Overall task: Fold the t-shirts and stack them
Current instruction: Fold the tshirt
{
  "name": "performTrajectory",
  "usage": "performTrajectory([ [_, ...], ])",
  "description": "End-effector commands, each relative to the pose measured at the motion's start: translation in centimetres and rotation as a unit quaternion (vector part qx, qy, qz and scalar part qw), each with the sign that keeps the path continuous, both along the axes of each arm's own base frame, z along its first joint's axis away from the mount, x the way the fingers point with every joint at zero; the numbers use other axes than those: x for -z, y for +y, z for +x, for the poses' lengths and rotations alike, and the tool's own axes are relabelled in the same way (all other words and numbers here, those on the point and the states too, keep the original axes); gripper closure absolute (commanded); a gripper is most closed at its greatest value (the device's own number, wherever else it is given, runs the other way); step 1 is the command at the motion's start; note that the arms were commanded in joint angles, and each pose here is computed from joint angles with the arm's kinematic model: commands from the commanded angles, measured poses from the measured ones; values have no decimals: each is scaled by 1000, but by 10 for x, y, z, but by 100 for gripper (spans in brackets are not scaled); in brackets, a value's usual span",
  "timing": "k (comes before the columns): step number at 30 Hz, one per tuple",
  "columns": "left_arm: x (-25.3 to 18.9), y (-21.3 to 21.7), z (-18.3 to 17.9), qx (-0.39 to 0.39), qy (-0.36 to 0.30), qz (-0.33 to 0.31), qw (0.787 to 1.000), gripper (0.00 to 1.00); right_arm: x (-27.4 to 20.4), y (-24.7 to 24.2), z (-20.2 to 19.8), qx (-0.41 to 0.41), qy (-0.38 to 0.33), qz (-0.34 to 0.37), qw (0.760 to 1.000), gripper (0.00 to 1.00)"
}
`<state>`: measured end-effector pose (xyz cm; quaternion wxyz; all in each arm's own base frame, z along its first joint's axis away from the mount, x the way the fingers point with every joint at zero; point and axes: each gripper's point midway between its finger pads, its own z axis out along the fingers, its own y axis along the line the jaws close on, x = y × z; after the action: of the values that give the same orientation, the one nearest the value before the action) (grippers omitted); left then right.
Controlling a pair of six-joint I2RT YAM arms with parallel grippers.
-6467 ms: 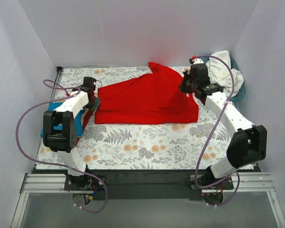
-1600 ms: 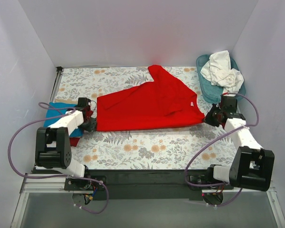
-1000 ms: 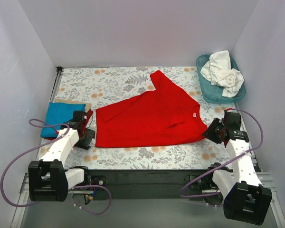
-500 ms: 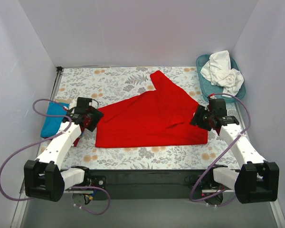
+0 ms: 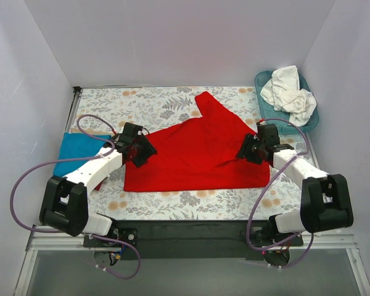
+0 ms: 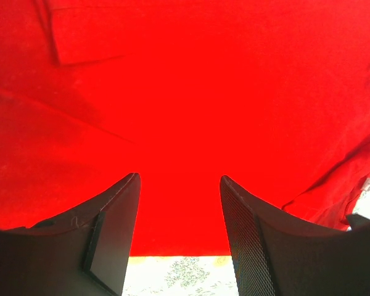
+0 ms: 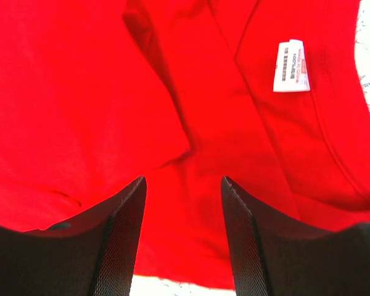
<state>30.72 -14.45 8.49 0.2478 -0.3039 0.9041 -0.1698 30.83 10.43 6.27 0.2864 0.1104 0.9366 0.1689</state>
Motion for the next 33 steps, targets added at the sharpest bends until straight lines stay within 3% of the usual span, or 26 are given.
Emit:
performTrajectory([
  [1, -20, -14, 18, 31, -33, -14, 999, 47, -7, 7, 25, -1, -36, 8, 999, 42],
  [13, -12, -18, 25, 41, -23, -9, 999, 48, 6, 21, 40, -12, -34, 37, 999, 44],
  [22, -12, -18, 27, 41, -22, -6, 999, 48, 0, 35, 44, -22, -36, 61, 997, 71],
  [26, -11, -17, 26, 39, -21, -5, 999, 48, -2, 42, 47, -30, -36, 67, 997, 91],
  [29, -10, -17, 25, 40, -19, -4, 999, 48, -7, 51, 53, -39, -48, 74, 995, 99],
  [33, -8, -16, 25, 41, -16, -2, 999, 48, -11, 65, 57, -54, -54, 76, 994, 99],
])
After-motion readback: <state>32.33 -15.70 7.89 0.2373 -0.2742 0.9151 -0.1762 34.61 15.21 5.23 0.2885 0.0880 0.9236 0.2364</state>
